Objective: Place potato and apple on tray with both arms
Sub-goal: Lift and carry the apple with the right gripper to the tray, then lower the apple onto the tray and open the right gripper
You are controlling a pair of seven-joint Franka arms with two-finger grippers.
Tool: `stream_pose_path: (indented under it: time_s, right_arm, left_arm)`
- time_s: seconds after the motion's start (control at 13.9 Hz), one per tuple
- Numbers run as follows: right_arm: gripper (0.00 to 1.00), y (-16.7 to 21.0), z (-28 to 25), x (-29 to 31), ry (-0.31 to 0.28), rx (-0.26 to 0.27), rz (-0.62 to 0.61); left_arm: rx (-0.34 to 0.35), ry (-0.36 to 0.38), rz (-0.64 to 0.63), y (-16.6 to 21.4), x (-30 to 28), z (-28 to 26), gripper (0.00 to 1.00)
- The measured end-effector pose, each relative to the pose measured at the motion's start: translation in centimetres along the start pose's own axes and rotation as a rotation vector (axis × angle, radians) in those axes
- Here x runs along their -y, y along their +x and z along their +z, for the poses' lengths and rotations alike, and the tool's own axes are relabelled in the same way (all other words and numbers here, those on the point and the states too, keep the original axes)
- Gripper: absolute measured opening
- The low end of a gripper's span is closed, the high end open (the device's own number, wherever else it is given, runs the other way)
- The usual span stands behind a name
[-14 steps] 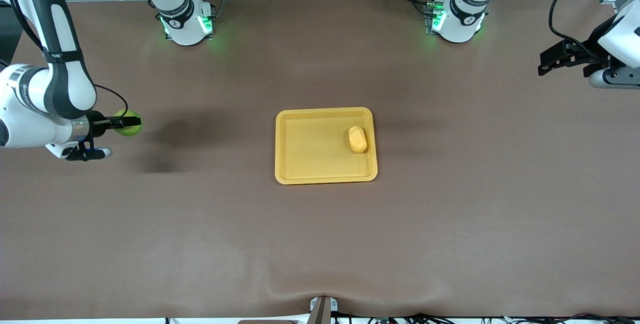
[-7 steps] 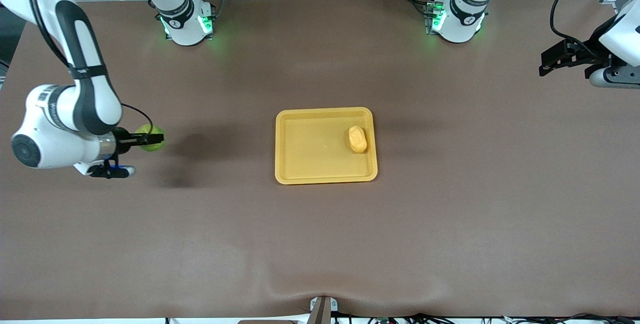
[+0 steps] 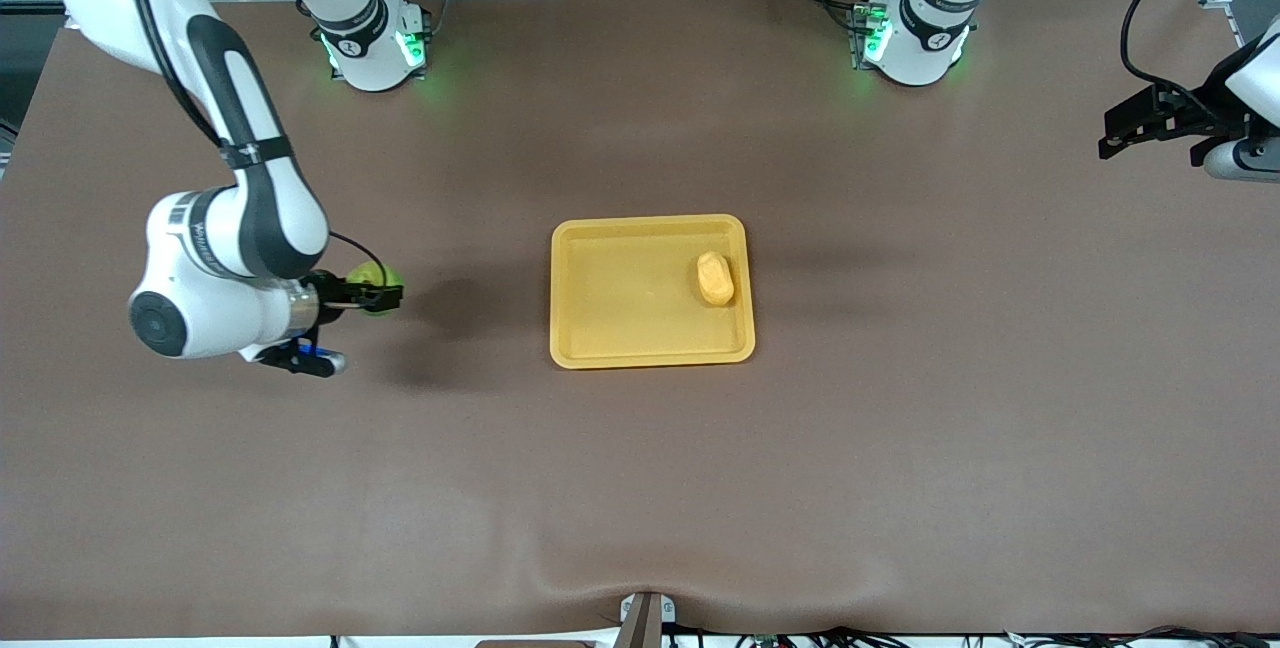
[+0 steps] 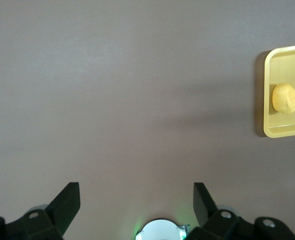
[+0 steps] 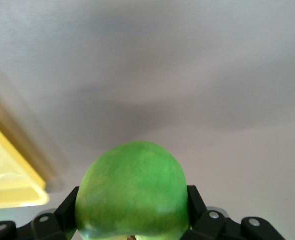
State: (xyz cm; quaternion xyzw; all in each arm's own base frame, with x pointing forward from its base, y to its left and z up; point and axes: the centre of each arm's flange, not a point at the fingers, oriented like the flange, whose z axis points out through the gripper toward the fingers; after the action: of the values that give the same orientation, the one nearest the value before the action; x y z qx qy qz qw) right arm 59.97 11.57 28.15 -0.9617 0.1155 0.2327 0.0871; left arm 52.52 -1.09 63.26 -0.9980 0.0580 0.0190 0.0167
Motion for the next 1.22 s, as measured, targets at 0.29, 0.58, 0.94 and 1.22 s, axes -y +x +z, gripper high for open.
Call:
stream_pose_path:
  time_s: [0.29, 0.58, 0.94, 1.22]
  right_arm:
    - [0.86, -2.5, 3.7, 9.0, 0.005, -0.019, 0.111]
    - [0.86, -4.2, 7.3, 16.2, 0.051, -0.022, 0.193]
    - [0.86, -4.8, 10.2, 21.4, 0.092, -0.068, 0.258]
    - [0.86, -5.1, 13.5, 23.5, 0.122, -0.074, 0.273]
  left_arm:
    - [0.0, 0.0, -0.003, 0.2, 0.2, 0.7, 1.0]
    - [0.008, -0.002, -0.017, 0.3, 0.9, 1.6, 1.0]
    - [0.0, 0.0, -0.008, 0.4, 0.5, 1.4, 1.0]
    - [-0.012, 0.004, 0.01, 0.2, -0.6, 0.9, 1.0]
